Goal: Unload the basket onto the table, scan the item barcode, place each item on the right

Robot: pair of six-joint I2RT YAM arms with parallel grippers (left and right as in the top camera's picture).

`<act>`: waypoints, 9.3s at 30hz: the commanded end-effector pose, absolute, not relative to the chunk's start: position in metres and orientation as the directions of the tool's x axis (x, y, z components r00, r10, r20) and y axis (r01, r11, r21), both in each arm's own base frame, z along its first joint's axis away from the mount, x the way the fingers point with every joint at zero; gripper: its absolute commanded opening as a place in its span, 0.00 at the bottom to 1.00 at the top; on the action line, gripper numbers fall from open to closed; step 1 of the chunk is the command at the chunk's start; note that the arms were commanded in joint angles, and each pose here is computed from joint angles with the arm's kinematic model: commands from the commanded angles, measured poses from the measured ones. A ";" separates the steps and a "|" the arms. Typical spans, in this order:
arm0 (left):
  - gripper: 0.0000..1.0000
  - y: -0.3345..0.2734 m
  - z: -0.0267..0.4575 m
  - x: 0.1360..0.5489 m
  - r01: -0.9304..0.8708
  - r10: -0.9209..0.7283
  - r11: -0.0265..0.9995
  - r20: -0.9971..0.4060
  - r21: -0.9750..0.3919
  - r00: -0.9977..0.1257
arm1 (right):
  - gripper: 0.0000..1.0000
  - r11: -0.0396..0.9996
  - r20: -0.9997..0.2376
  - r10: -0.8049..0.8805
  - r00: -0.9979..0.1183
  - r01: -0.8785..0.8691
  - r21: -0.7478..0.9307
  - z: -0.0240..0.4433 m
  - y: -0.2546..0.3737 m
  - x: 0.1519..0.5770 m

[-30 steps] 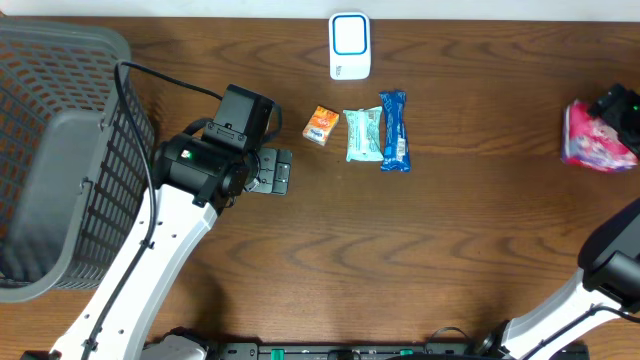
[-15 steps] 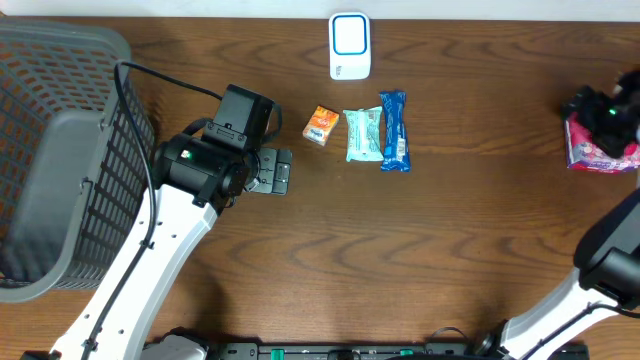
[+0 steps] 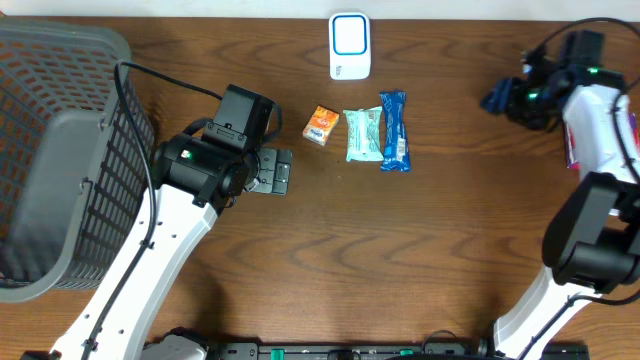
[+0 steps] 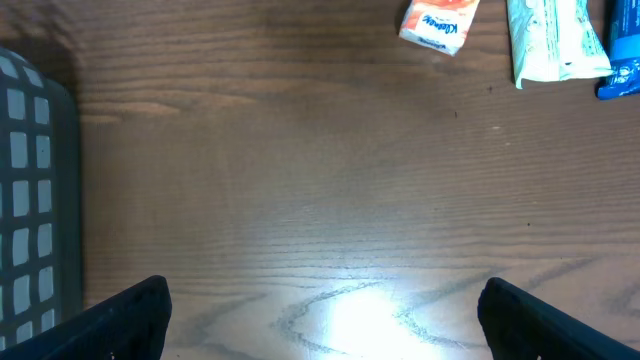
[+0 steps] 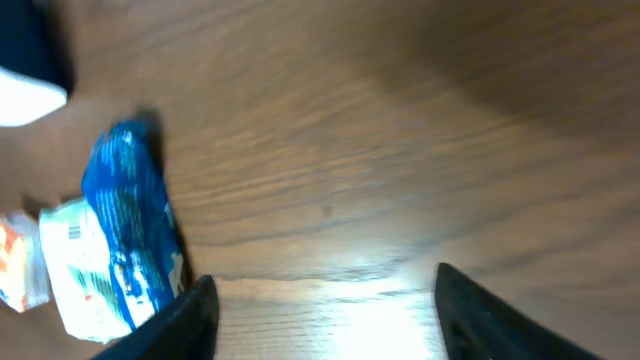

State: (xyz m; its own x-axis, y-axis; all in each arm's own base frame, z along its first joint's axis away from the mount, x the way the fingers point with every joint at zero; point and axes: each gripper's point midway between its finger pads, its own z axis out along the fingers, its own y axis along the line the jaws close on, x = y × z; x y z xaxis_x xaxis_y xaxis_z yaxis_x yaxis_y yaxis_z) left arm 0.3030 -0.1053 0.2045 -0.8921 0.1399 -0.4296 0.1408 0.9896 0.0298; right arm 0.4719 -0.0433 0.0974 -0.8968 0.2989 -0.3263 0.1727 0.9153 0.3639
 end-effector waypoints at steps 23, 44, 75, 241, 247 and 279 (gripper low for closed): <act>0.98 -0.104 0.203 0.303 0.125 0.128 0.992 -0.425 0.034 -0.896 | 0.67 0.756 -0.351 0.277 -0.894 -0.023 0.654 0.068 0.107 0.480; 0.98 -0.104 0.203 0.303 0.125 0.128 0.992 -0.425 0.034 -0.896 | 0.40 0.828 -0.243 0.278 -0.929 0.104 0.551 -0.013 0.118 0.470; 0.98 -0.104 0.203 0.303 0.125 0.128 0.992 -0.425 0.034 -0.896 | 0.01 0.747 -0.590 0.025 -0.807 0.407 -0.526 0.121 -0.033 0.435; 0.98 -0.104 0.203 0.303 0.125 0.128 0.992 -0.425 0.034 -0.896 | 0.01 0.610 -0.160 0.359 -0.920 0.101 0.786 0.081 0.128 0.509; 0.98 -0.104 0.203 0.303 0.125 0.128 0.992 -0.425 0.034 -0.896 | 0.01 0.569 -0.263 0.361 -0.895 -0.012 0.822 0.134 0.144 0.539; 0.98 -0.104 0.203 0.303 0.125 0.128 0.992 -0.425 0.034 -0.896 | 0.01 0.867 -0.727 0.428 -0.537 0.019 0.497 0.220 0.090 0.605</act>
State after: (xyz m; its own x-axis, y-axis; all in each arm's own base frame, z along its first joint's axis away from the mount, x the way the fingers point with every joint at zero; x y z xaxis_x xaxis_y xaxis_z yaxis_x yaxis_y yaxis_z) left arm 0.3030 -0.1053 0.2044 -0.8923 0.1399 -0.4293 0.1408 0.9896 0.0299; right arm 0.6031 0.1519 0.1701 -0.6235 0.4944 -0.6056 0.0107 0.7800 0.6257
